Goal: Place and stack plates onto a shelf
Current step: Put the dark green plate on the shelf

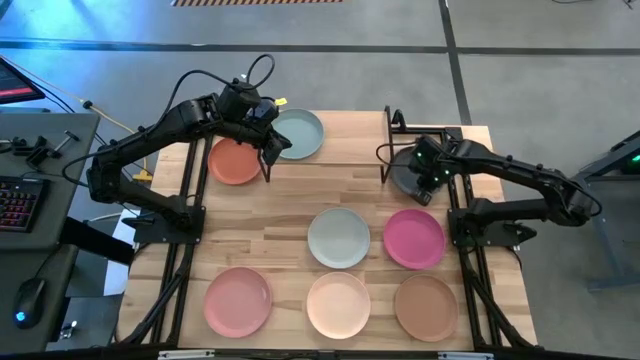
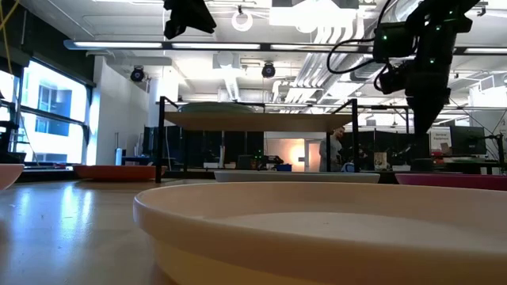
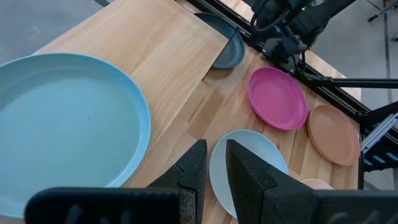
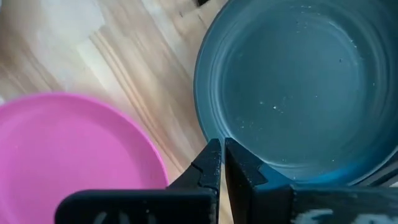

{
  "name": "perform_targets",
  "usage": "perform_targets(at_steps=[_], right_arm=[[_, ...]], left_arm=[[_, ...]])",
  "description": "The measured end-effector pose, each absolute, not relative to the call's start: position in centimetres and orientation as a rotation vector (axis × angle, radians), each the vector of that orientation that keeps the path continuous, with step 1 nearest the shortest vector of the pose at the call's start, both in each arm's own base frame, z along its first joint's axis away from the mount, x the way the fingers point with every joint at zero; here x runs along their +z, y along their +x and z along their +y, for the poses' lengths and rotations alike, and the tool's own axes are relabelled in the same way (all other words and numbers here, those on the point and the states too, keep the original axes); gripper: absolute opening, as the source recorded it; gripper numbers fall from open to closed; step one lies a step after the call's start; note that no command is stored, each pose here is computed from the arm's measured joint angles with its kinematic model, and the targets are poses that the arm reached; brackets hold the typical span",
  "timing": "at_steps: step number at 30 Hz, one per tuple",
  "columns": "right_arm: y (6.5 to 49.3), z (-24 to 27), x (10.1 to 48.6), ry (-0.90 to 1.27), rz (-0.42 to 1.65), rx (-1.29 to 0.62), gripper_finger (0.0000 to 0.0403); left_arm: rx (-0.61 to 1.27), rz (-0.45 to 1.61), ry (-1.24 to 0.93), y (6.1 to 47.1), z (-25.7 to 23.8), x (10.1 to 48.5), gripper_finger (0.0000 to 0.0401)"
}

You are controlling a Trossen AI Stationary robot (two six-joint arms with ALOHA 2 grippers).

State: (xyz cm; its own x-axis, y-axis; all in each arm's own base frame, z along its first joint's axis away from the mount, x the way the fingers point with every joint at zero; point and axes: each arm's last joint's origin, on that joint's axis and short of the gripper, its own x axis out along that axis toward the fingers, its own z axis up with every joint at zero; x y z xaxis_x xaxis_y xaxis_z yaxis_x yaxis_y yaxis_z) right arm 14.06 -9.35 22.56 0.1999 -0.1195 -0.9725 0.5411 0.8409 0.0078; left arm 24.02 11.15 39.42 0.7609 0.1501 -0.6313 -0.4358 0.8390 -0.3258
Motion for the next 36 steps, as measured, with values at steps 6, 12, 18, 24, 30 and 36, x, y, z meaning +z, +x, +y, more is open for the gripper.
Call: perform_targets(at_steps=[6,12,18,24,30,36], right_arm=[[14.0,-8.9,22.5,0.326,1.340,-0.409,0.0011],[14.3,-8.4,22.4,0.242,1.372,-0.352,0.0073],[15.2,-8.6,21.6,0.138,1.411,-0.256,0.0125],[16.4,-9.3,20.3,0.127,1.456,-0.222,0.0133],[17.7,-10.0,18.5,0.139,1.491,-0.199,0.0133],[18.6,-10.7,16.9,0.109,1.543,-0.211,0.0133]], left_arm=[[0.333,0.631,-0.482,24.0,11.1,39.4,0.0049],[0.333,0.631,-0.483,24.0,11.1,39.4,0.0049],[0.333,0.631,-0.483,24.0,11.1,39.4,0.0049],[0.331,0.632,-0.475,24.0,11.1,39.4,0.0049],[0.331,0.636,-0.476,24.0,11.1,39.4,0.0049],[0.333,0.659,-0.482,23.9,11.1,39.2,0.0049]])
